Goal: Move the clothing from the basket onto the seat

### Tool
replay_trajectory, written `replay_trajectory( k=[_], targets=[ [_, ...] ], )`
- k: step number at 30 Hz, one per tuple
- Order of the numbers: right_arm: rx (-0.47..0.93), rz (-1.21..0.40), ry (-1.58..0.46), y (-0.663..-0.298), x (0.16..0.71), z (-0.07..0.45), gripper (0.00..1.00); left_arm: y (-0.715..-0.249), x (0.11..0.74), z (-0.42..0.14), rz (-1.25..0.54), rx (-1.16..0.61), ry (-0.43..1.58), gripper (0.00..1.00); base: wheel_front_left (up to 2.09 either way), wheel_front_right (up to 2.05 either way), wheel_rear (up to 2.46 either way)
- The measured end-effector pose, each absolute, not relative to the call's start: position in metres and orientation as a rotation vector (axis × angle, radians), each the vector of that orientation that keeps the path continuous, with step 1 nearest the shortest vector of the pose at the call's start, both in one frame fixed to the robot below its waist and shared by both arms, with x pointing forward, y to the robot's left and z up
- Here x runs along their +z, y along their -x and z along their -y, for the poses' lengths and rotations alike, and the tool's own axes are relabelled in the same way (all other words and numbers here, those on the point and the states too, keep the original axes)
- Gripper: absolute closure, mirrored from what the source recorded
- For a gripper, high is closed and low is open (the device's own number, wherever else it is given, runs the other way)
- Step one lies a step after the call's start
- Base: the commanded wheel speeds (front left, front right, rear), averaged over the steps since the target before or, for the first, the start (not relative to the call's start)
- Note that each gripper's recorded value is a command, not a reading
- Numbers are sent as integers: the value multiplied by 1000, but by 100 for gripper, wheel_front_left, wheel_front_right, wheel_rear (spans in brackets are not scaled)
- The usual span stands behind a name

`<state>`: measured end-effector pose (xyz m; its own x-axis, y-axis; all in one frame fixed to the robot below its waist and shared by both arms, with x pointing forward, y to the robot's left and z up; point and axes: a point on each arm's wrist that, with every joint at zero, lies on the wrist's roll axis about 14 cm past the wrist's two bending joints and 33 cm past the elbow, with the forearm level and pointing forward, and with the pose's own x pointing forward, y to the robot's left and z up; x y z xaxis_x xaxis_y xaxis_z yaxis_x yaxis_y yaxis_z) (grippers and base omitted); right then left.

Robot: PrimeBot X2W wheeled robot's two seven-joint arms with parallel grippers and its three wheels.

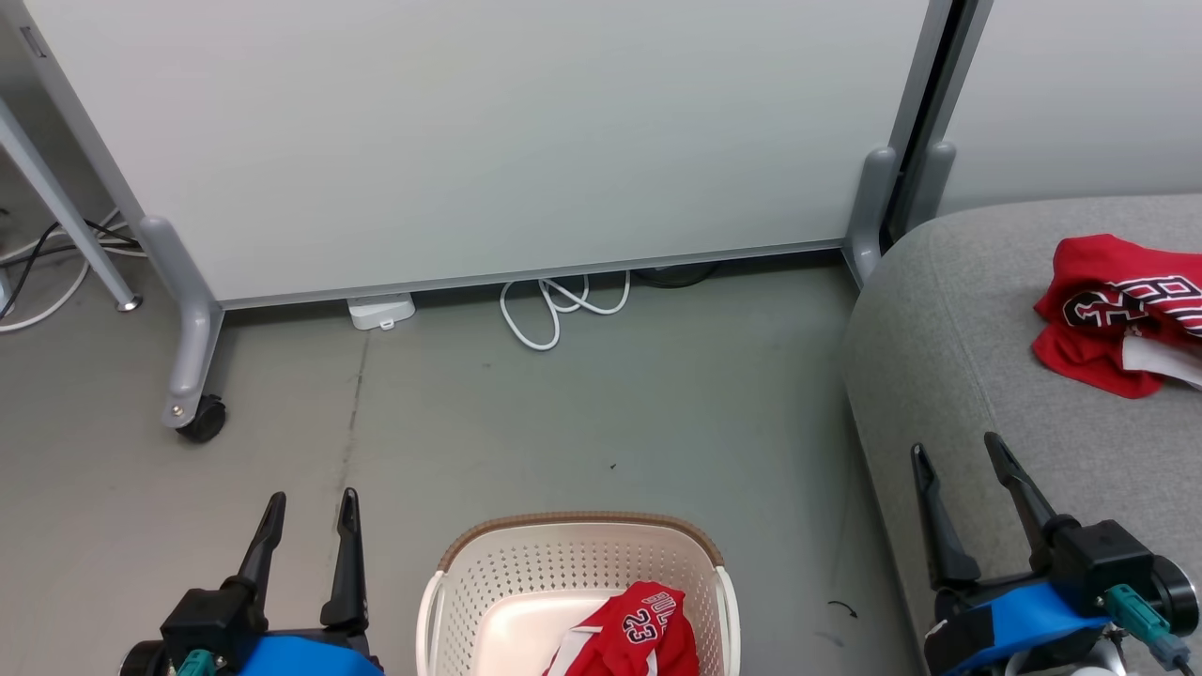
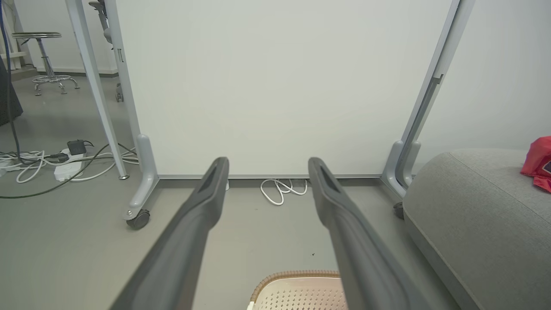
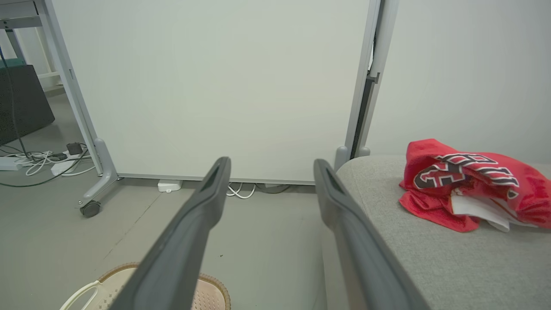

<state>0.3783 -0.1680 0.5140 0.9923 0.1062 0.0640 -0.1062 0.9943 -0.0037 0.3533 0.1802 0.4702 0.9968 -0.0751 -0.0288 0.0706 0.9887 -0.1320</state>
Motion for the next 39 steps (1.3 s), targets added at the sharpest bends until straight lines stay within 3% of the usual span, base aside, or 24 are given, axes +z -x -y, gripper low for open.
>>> replay_trajectory(
  k=[12,23,39],
  targets=[
    [116,48,-1,-386,508,165,0,-361,449,-172,-104,-107,126,0,0,0,0],
    [147,30,-2,-422,496,155,0,-382,366,-118,-385,-281,124,0,0,0,0],
    [98,-71,5,-471,429,179,0,-399,232,-37,-769,-531,157,0,0,0,0]
  ],
)
